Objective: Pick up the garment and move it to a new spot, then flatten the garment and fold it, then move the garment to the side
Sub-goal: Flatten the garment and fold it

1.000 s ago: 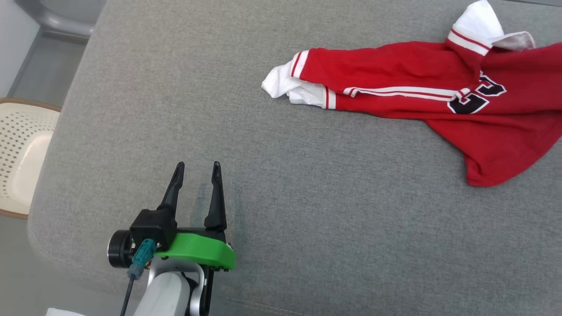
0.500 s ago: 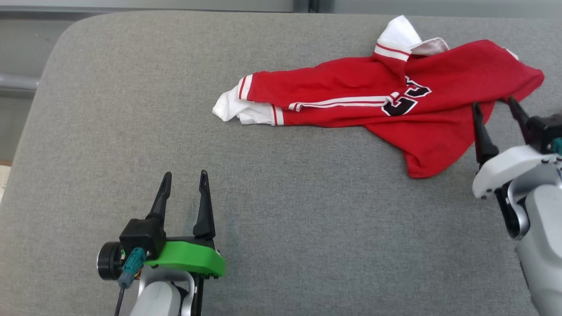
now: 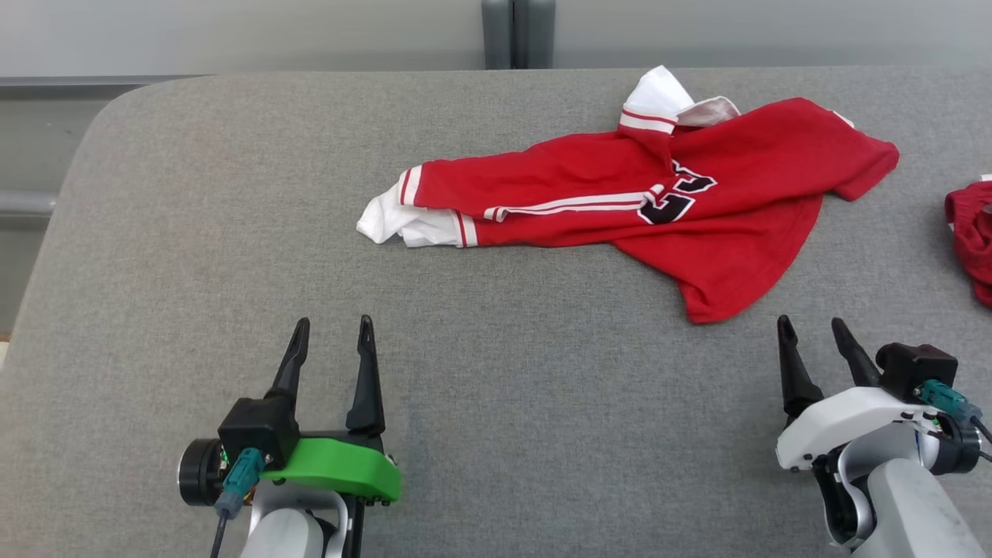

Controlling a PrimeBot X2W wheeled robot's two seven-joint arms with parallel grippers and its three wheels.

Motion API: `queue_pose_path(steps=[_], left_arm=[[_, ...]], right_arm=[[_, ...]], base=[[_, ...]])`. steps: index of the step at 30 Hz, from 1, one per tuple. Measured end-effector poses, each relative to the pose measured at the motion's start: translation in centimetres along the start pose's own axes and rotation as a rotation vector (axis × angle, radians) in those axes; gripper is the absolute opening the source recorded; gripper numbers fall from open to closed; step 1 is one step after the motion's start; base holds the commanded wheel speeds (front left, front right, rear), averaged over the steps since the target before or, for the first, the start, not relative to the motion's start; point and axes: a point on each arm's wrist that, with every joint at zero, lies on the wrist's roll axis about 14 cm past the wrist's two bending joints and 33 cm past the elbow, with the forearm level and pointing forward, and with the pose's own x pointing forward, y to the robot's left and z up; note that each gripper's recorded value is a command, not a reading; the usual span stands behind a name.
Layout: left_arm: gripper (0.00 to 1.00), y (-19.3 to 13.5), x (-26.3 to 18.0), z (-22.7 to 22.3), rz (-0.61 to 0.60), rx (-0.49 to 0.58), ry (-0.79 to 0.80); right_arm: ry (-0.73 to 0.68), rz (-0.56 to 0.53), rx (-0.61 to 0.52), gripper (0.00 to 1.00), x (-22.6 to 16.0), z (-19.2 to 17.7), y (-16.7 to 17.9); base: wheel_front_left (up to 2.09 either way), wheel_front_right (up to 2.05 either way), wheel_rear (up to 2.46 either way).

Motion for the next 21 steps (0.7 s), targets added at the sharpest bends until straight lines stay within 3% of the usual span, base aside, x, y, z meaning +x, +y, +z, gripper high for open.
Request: queue_pose_path(steps=[8, 16, 21], left_arm=[[1.00, 1.2, -0.7, 0.0, 0.038, -0.002, 0.002], [1.00, 2.4, -1.3, 0.0, 0.080, -0.002, 0.004], [1.00, 2.9, -1.4, -0.2, 0.097, -0.003, 0.010]], right_arm=[[0.069, 0.036, 0.024, 1.00, 0.9, -2.3, 2.7], [0.045, 0.084, 0.051, 1.00, 3.3, -1.3, 5.1], [0.138, 0.106, 0.024, 1.00, 4.2, -3.0, 6.0]], base=[[0.00, 0.00, 0.00], [0.00, 0.00, 0.00], [0.00, 0.00, 0.00]])
